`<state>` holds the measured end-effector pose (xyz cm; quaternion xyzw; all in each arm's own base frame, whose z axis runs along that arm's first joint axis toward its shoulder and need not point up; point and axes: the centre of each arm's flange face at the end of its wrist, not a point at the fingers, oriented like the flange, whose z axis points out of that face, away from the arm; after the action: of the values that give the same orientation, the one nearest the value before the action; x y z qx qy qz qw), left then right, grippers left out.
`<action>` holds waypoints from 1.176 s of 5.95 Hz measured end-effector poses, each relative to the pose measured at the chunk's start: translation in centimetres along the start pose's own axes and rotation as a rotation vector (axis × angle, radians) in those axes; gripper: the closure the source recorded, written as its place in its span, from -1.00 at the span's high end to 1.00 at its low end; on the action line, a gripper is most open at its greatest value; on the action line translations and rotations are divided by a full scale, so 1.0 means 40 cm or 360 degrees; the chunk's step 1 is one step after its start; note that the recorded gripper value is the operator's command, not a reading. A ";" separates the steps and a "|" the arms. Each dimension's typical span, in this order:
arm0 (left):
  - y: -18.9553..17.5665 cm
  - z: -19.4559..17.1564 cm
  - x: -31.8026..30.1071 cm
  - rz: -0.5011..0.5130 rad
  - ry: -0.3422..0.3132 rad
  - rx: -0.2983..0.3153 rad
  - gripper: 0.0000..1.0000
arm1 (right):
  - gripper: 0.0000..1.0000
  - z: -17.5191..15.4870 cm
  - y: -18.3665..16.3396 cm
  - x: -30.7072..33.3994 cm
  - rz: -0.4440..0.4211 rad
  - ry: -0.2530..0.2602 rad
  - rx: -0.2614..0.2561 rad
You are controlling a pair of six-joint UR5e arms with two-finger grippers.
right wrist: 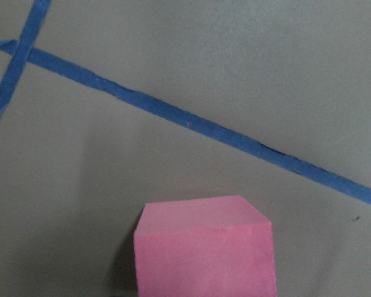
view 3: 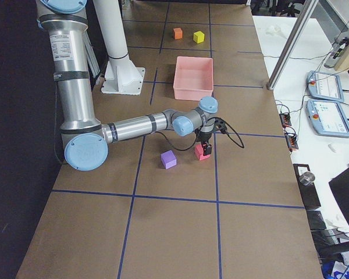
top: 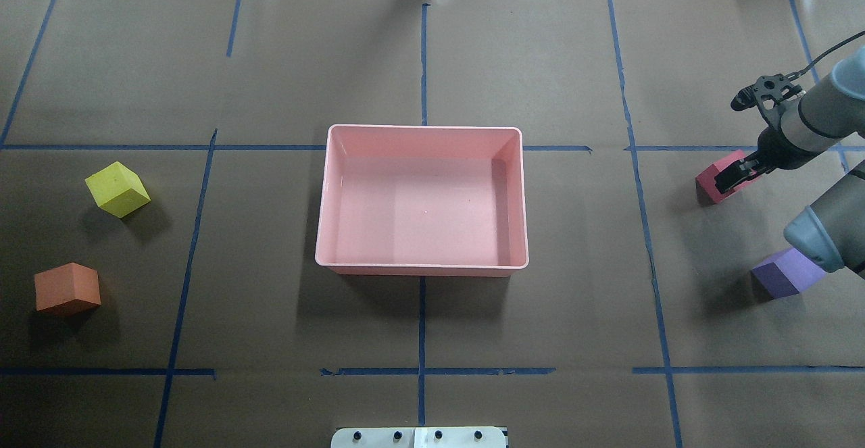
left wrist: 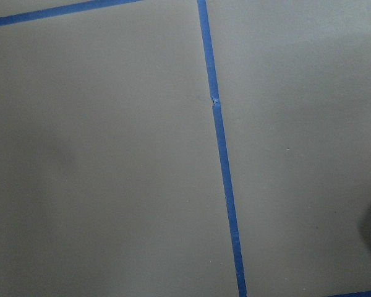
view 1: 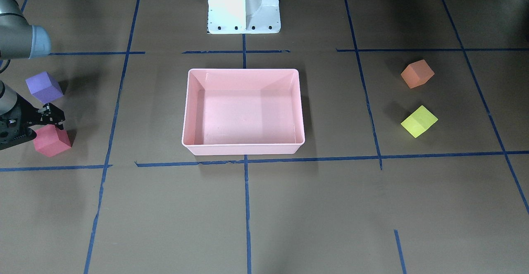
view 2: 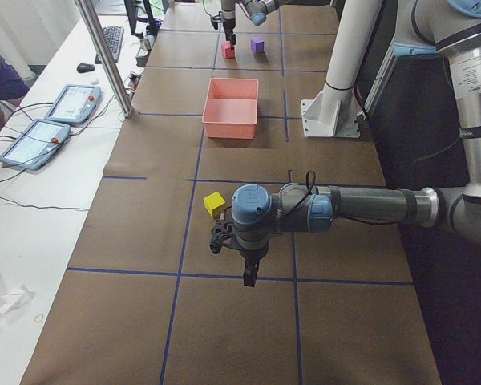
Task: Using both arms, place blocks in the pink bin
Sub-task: 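Lower the right gripper onto the pink cube and close it, then carry the pink cube with the right gripper into the pink bin and release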
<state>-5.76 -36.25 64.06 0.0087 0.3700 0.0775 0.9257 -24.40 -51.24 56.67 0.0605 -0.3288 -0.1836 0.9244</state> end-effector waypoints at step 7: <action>0.005 0.003 -0.002 -0.0005 0.0001 -0.0006 1.00 | -0.37 -0.126 -0.144 -0.170 0.0096 -0.0105 0.0158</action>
<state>-5.76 -36.05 64.20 0.0065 0.3702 0.0766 0.9258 -27.82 -54.04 47.43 0.0902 -0.3695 -0.1408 0.9140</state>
